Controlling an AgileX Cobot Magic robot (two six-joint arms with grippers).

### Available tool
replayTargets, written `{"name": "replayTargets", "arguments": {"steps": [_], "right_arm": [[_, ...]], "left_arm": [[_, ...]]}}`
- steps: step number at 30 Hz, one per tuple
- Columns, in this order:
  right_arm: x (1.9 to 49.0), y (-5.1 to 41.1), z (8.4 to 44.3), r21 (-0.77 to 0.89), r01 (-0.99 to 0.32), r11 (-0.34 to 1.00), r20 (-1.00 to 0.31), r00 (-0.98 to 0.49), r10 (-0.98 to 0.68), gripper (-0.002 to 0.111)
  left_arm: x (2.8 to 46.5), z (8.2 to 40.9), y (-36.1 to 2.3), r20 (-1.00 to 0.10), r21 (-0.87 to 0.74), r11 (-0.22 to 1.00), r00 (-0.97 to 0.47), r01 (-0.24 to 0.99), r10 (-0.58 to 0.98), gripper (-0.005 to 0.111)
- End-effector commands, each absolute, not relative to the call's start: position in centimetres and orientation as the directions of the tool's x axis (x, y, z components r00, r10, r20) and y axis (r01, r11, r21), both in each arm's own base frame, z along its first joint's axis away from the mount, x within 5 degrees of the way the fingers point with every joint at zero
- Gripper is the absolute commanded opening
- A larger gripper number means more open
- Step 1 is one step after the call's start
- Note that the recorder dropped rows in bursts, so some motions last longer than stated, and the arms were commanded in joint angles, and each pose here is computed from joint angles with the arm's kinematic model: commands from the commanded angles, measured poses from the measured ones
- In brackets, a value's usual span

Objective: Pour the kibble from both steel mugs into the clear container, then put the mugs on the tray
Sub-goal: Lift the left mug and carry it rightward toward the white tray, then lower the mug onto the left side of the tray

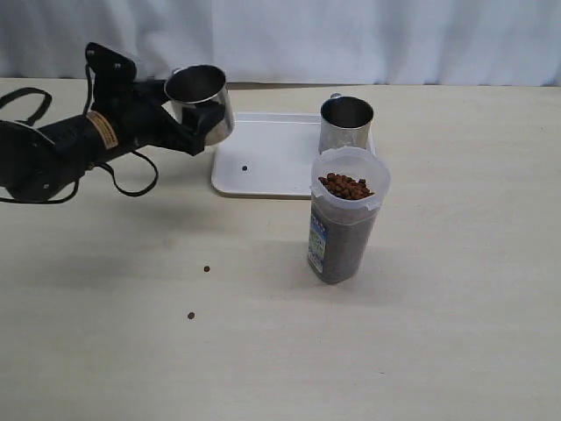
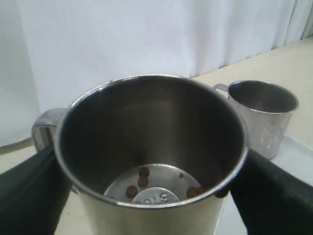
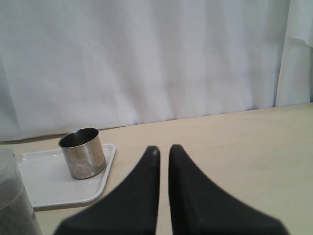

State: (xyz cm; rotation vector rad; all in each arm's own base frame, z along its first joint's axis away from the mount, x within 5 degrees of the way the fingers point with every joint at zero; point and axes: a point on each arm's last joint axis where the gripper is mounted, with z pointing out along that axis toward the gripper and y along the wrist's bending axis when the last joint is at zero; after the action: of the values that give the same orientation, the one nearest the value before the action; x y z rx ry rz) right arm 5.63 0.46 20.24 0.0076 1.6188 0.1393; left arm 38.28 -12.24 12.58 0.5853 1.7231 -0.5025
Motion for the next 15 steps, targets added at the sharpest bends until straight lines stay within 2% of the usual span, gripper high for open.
{"name": "replayTargets", "arguments": {"steps": [1,6,10,15], "right_arm": [[5.6,0.5,20.1,0.083,-0.084,0.993,-0.995,-0.052,0.079,0.005],[5.6,0.5,20.1,0.083,-0.084,0.993,-0.995,-0.052,0.079,0.005],[5.6,0.5,20.1,0.083,-0.084,0.993,-0.995,-0.052,0.079,0.005],[5.6,0.5,20.1,0.083,-0.084,0.993,-0.995,-0.052,0.079,0.005]], "left_arm": [[39.8,10.5,-13.9,-0.975,-0.045,0.758,-0.194,0.651,0.108,0.0],[41.6,9.5,-16.2,-0.975,-0.045,0.739,-0.19,0.672,0.113,0.0],[42.9,8.6,-18.1,-0.961,-0.015,0.738,-0.214,0.675,0.176,0.0],[44.2,7.9,-18.9,-0.96,-0.005,0.742,-0.21,0.67,0.183,0.0]]}}
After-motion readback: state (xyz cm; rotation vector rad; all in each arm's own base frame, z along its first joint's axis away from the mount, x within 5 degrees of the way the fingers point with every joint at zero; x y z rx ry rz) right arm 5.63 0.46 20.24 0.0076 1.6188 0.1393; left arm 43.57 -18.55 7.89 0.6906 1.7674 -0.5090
